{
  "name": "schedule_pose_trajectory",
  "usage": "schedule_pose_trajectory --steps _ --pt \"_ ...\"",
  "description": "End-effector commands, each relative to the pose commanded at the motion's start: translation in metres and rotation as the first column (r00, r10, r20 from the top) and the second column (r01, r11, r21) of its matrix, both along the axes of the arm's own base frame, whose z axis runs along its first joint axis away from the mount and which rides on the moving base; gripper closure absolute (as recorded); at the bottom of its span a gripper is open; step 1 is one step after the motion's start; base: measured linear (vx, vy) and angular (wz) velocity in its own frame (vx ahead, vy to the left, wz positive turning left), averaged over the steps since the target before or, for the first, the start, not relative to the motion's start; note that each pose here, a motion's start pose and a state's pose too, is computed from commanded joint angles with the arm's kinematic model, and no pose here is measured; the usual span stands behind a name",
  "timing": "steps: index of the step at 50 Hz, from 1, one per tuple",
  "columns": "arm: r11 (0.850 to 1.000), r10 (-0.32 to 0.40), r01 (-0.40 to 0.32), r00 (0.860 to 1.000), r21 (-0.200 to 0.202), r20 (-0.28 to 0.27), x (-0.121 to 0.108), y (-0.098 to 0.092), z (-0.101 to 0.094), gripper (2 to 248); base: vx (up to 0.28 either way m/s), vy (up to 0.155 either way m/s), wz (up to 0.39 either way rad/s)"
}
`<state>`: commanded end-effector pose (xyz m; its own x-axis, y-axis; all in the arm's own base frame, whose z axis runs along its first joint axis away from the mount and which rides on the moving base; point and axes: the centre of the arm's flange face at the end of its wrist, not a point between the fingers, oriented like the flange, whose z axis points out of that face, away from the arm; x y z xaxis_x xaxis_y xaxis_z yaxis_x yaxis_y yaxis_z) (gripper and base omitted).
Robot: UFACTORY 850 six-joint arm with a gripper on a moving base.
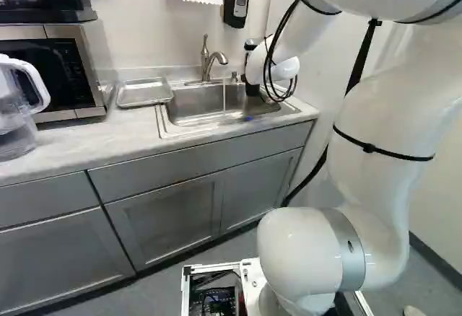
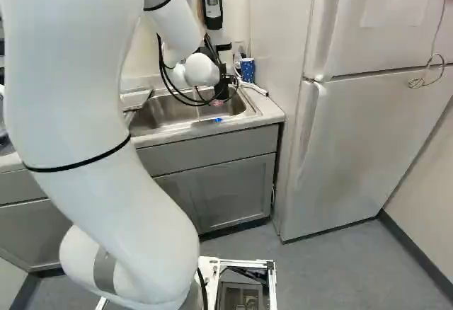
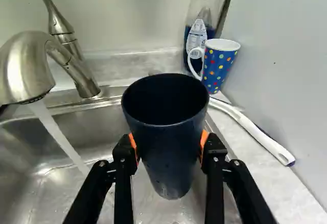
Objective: Rinse the cup and place it in the tray
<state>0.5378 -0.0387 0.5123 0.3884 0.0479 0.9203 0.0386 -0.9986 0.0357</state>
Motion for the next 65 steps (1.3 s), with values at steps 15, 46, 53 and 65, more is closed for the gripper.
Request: schedule_pose_trajectory --steps 15,46,53,65 --pt "1.000 0.027 -0.027 0.999 0.007 -0.028 0.005 0.016 -0.017 125 0.000 0.000 0.000" --pt "0.994 0.111 -0.111 0.992 0.016 -0.063 0.017 0.060 -0.050 125 0.000 0.000 0.000" --pt "0.991 0.132 -0.131 0.989 0.018 -0.069 0.019 0.072 -0.057 125 0.000 0.000 0.000" --pt "0.985 0.170 -0.168 0.983 0.023 -0.072 0.022 0.092 -0.070 125 0.000 0.000 0.000"
